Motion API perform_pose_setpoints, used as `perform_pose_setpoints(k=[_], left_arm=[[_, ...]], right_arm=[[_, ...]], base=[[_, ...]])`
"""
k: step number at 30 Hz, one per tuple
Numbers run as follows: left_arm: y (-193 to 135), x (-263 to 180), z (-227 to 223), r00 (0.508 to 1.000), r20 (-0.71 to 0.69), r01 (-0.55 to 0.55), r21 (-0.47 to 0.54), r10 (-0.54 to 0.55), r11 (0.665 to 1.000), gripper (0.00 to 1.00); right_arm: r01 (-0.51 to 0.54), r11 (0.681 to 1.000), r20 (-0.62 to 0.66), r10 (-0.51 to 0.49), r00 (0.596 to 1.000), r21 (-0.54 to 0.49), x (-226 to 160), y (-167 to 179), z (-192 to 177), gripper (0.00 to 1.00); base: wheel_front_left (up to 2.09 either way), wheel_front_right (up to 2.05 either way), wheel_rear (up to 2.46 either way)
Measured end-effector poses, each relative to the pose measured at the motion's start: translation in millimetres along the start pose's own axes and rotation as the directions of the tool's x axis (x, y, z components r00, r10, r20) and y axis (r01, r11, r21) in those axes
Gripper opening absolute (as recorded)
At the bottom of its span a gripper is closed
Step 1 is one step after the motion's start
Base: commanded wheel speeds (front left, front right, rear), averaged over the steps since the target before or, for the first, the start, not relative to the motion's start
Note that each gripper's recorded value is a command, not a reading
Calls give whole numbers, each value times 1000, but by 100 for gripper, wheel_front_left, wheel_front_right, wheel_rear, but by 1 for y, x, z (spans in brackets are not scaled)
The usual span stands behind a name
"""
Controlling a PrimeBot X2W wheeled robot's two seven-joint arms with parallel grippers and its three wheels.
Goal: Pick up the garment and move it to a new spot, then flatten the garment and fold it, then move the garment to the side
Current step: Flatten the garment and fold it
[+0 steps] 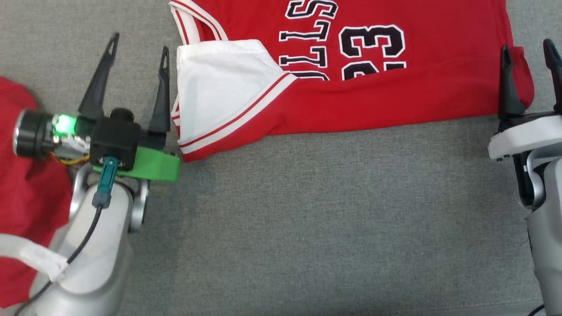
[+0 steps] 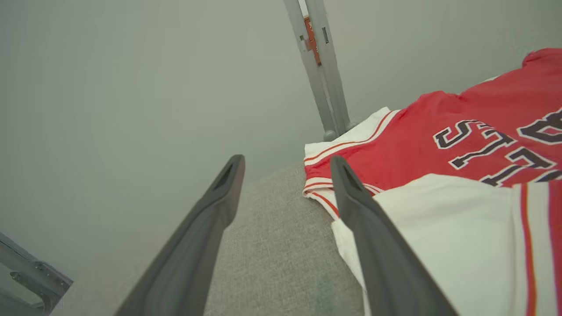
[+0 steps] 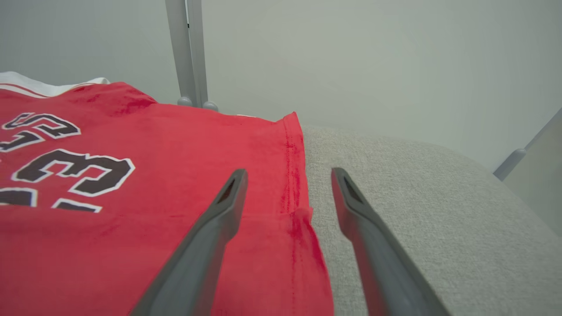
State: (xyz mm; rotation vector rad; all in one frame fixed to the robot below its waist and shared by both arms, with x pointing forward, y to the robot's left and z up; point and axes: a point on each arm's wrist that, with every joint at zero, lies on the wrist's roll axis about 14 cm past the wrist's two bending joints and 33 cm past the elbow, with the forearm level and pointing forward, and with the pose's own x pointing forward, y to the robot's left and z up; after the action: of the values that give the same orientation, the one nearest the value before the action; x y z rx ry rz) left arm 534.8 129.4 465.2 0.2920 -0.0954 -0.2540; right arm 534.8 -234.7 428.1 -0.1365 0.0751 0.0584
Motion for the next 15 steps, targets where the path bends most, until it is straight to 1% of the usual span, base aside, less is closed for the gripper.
perform_pose_setpoints(k=[1, 3, 6, 9, 11, 15], left_arm=[[-1, -10, -3, 999, -21, -27, -64, 25, 998, 100], [-10, -32, -15, 996, -81, -51, -184, 36, 982, 100], [-27, -65, -32, 986, -166, -80, -341, 24, 937, 100], [-37, -89, -45, 973, -229, -112, -417, 15, 902, 100], [-42, -95, -50, 968, -251, -128, -460, 10, 878, 100], [-47, -103, -67, 953, -302, -128, -474, -24, 871, 100]], right_arm=[[2, 1000, 7, -2, 1000, 5, -3, 1, 3, 100], [8, 1000, 15, -8, 1000, 10, -11, 0, 7, 100], [24, 999, 10, -24, 1000, 26, -24, -3, 7, 100], [38, 999, 0, -38, 999, 39, -35, -6, 5, 100], [45, 998, -8, -45, 999, 42, -39, -7, 3, 100], [46, 997, -23, -45, 999, 56, -41, -5, -2, 100]], base=[[0, 0, 0], [0, 0, 0], [0, 0, 0], [0, 0, 0], [0, 0, 0], [0, 0, 0]])
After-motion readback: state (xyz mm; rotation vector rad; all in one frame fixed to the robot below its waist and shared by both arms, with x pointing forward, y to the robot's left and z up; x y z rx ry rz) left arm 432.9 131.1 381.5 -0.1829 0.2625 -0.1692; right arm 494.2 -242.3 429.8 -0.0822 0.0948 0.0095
